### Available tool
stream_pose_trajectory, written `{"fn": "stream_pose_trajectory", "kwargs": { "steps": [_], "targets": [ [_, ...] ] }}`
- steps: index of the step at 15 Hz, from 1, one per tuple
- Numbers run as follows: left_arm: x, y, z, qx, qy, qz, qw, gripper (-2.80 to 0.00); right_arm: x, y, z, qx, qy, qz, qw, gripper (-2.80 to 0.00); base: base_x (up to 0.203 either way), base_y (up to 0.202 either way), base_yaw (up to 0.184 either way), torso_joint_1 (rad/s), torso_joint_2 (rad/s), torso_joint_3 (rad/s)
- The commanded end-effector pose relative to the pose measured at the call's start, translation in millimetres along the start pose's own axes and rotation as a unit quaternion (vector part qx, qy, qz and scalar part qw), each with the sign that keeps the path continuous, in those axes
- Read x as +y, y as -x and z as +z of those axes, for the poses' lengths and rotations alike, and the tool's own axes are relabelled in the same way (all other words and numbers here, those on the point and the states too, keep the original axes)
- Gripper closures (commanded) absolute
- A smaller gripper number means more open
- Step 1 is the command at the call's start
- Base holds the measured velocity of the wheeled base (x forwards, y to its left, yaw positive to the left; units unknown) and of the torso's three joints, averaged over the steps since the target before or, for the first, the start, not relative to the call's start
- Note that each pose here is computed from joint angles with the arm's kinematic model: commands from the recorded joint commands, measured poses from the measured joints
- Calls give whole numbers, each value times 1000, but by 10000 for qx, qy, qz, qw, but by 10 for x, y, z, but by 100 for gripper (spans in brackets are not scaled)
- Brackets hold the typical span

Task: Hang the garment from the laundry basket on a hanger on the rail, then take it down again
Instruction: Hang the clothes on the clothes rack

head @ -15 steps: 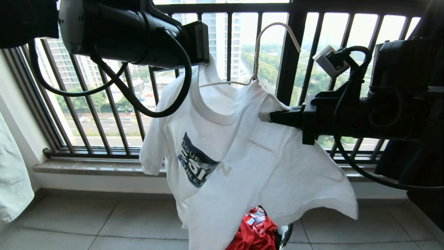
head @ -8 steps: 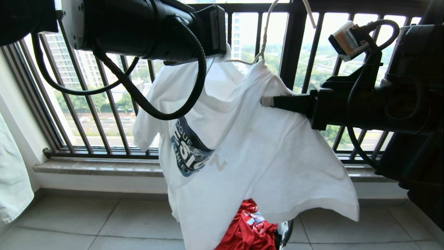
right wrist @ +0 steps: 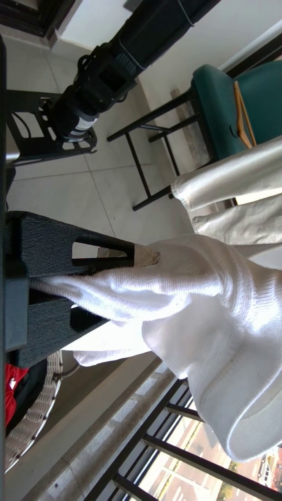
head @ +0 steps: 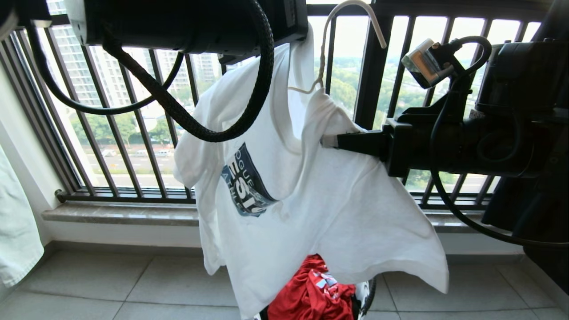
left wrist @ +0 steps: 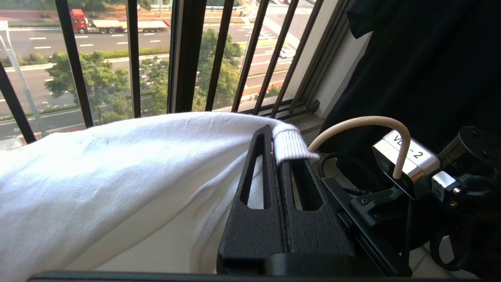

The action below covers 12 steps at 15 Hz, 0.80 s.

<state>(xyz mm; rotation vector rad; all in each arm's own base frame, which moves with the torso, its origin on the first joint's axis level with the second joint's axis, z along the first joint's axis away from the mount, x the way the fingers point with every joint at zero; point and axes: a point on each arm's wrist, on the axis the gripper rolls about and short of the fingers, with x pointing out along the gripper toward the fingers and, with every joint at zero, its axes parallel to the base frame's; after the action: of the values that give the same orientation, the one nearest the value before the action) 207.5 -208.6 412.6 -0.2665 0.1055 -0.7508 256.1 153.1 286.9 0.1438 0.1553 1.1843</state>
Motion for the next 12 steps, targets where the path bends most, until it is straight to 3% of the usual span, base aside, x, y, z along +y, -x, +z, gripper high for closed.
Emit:
{"fn": "stream_pose_trajectory", "kwargs": {
  "steps": [1,4,7,12],
  "targets": [
    [-65,84,35,-48,75,-115,9999,0,-42,-78,-60,95,-79,45,9999,0,0,0,0,0,0,0],
    [-112,65,-6,46,84,-166,9998,0,-55,-120,-85,136,-122,71,9998,0,0,0,0,0,0,0],
    [-36,31,-82,325,64,43,9994,0,-24,-82,-45,77,-139,72,9998,0,0,0,0,0,0,0],
    [96,11,-71,346,-30,292,9990,0,-6,-64,-26,48,-125,77,9999,0,0,0,0,0,0,0]
  ]
}}
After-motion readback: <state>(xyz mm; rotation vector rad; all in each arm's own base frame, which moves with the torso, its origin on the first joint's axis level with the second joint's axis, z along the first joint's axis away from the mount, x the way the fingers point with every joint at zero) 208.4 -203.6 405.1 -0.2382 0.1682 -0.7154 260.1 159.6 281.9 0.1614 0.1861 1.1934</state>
